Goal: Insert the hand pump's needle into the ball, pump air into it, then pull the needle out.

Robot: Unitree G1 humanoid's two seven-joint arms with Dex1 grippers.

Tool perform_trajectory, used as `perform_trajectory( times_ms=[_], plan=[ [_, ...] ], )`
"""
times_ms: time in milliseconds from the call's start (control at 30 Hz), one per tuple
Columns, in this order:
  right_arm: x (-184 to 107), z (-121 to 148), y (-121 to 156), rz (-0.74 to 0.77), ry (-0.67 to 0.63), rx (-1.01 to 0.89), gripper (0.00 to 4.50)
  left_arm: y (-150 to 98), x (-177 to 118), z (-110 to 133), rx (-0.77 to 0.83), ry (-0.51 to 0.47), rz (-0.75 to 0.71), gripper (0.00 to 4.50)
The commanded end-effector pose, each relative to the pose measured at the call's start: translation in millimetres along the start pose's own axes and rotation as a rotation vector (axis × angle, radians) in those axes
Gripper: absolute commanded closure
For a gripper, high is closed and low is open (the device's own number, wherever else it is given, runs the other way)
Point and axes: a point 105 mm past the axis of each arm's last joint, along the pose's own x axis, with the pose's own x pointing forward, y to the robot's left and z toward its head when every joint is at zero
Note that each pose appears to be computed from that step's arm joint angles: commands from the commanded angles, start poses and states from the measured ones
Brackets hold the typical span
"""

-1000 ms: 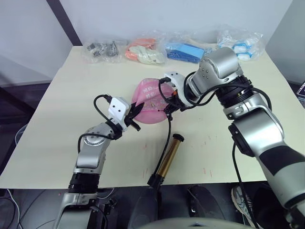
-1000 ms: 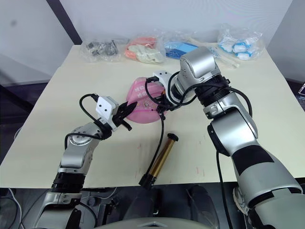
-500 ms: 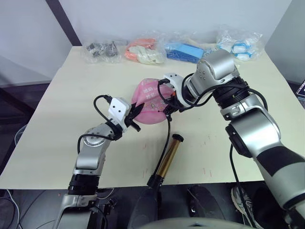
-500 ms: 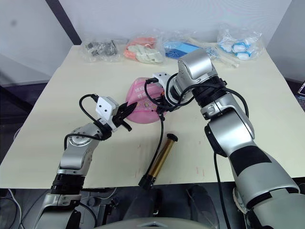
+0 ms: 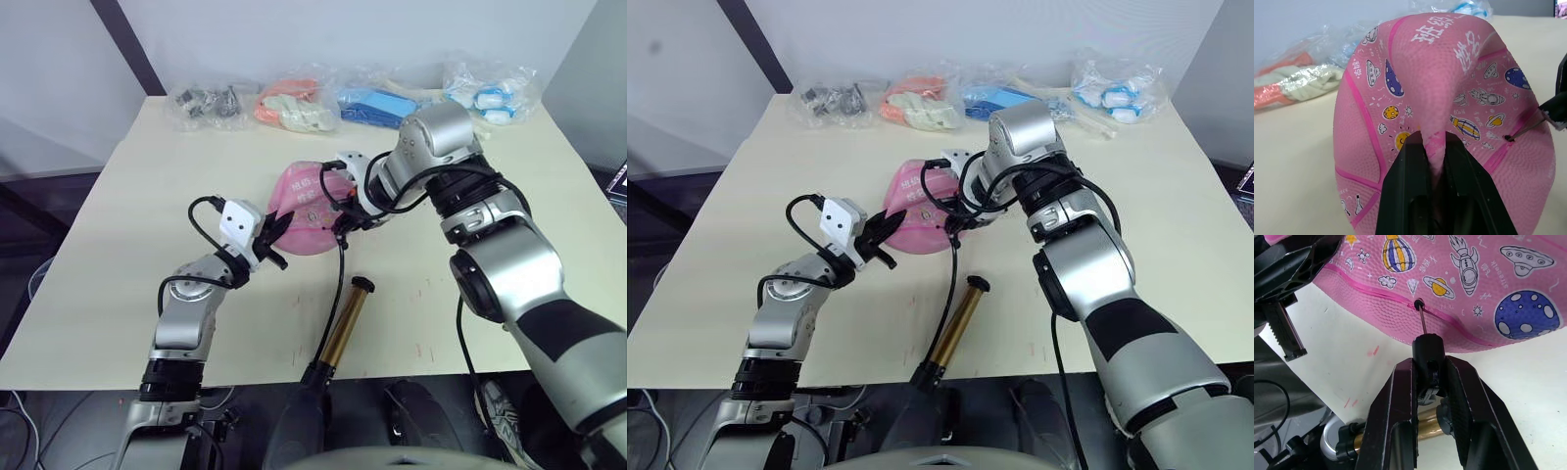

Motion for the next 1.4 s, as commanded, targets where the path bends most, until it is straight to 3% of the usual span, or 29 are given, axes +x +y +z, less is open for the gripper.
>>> perform_trajectory(
  times_ms=[33, 533, 1400],
  plan=[
    [-2.3, 12.0, 11.3, 0.019, -0.046, -0.020, 4.16, -18.3, 2.0, 2.9, -0.041, -0.015, -0.086, 4.45],
    [5.7, 22.8, 25.8, 0.051, -0.092, -0.028, 4.16, -20.3, 2.9, 0.2, -0.105, -0.006, -0.095, 4.45],
    [31.2, 28.9, 38.0, 0.081, -0.150, -0.056, 4.16, -27.1, 1.6, -18.3, -0.246, 0.097, -0.158, 4.45]
  ],
)
